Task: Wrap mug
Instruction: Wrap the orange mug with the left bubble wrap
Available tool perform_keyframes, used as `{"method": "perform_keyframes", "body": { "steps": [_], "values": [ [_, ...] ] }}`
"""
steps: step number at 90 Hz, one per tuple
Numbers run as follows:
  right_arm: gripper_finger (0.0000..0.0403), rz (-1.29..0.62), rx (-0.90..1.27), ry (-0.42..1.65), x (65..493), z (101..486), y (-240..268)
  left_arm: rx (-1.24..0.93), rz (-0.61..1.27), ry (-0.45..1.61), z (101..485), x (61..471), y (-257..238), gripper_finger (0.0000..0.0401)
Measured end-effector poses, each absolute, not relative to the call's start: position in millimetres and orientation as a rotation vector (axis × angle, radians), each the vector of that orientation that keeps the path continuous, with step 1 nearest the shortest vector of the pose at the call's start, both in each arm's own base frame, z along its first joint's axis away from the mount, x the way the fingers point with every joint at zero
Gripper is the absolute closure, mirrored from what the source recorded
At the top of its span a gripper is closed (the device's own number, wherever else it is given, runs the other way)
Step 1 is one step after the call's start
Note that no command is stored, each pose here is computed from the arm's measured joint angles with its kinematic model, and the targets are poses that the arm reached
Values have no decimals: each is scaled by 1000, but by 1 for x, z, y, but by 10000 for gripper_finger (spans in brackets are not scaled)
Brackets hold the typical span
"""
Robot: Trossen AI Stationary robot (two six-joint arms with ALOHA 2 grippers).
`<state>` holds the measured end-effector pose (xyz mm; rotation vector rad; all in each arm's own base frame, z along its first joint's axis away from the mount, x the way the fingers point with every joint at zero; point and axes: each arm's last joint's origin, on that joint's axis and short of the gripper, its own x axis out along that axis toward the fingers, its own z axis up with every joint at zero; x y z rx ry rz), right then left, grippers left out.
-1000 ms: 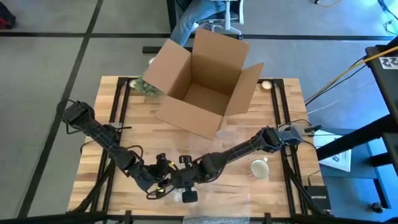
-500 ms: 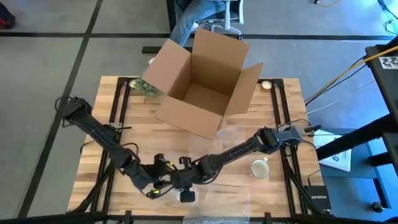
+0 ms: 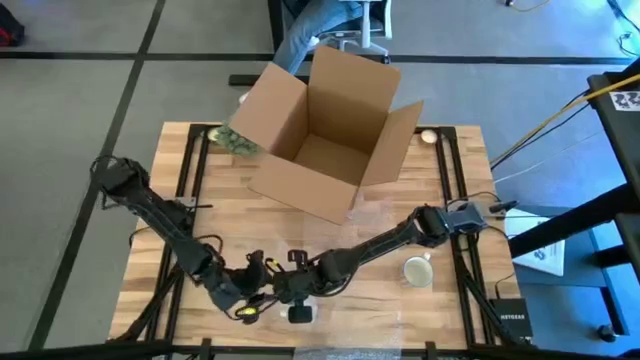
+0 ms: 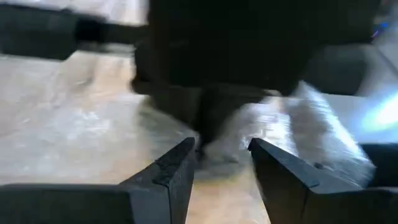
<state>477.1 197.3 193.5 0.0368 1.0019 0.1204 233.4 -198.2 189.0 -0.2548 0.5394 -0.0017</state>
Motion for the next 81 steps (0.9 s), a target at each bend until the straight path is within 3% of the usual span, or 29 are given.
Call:
{"method": "perform_keyframes", "body": {
  "steps": [27, 63, 81],
  "values": [
    [402, 141, 71, 1021, 474, 202, 197, -243, 17, 579, 177, 244, -193, 260],
    [402, 69, 15, 1025, 463, 269, 187, -262, 15, 576, 181, 241, -192, 260],
    [402, 64, 13, 1032, 476, 243, 187, -267, 16, 576, 181, 241, -192, 260]
  ]
}}
